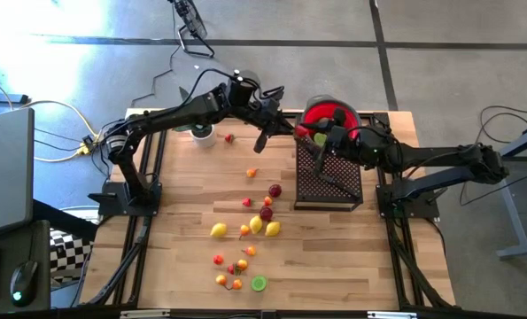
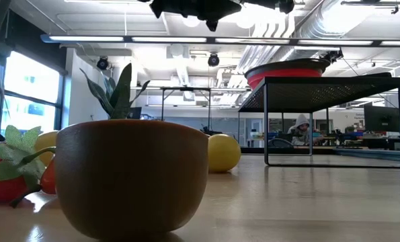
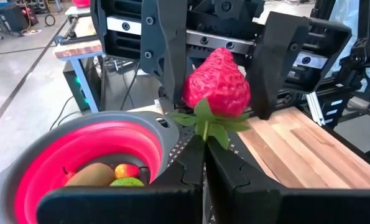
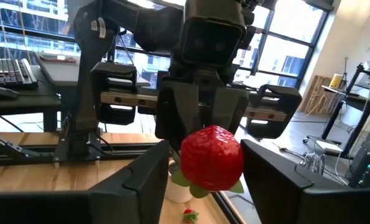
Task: Pick & Place Fruit
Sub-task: Put the strawberry into the strainer bowl on the shelf
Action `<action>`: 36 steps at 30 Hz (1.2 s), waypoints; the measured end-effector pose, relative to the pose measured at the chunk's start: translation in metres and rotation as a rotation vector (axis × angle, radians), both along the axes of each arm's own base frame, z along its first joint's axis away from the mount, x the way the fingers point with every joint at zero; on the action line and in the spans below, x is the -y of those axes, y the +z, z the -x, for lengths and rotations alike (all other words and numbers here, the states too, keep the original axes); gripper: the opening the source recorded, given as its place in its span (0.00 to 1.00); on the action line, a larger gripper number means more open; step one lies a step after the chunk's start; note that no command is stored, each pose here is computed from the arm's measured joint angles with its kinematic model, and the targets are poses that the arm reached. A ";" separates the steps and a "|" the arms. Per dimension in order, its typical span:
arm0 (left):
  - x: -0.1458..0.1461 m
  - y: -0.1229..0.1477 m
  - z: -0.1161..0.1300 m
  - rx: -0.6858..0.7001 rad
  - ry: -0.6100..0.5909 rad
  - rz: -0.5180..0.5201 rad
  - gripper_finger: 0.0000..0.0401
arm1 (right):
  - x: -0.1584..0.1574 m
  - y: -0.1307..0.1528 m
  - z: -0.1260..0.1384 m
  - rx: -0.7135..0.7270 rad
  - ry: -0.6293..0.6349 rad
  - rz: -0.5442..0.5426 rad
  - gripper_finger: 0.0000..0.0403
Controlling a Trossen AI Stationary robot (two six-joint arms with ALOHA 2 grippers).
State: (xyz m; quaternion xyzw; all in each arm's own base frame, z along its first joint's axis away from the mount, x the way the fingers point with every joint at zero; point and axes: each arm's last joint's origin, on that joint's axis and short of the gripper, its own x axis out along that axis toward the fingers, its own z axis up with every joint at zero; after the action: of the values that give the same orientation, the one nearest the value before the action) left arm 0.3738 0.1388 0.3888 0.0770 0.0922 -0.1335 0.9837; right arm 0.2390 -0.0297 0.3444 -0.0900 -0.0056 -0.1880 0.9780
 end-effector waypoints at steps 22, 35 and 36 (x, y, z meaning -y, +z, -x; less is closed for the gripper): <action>0.000 -0.002 0.000 -0.017 0.006 0.006 0.08 | 0.000 0.000 0.000 -0.001 -0.003 0.001 0.34; 0.001 0.002 0.003 -0.002 0.015 -0.027 0.40 | 0.002 0.000 0.001 -0.006 -0.060 -0.001 0.35; 0.001 0.005 0.005 0.004 0.024 -0.032 0.40 | 0.002 -0.001 0.001 -0.009 -0.070 -0.001 0.35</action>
State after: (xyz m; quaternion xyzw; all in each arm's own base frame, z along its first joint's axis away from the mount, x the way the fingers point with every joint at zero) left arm 0.3691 0.1377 0.3937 0.0919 0.0932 -0.1201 0.9841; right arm 0.2383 -0.0316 0.3436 -0.0904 0.0020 -0.2218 0.9709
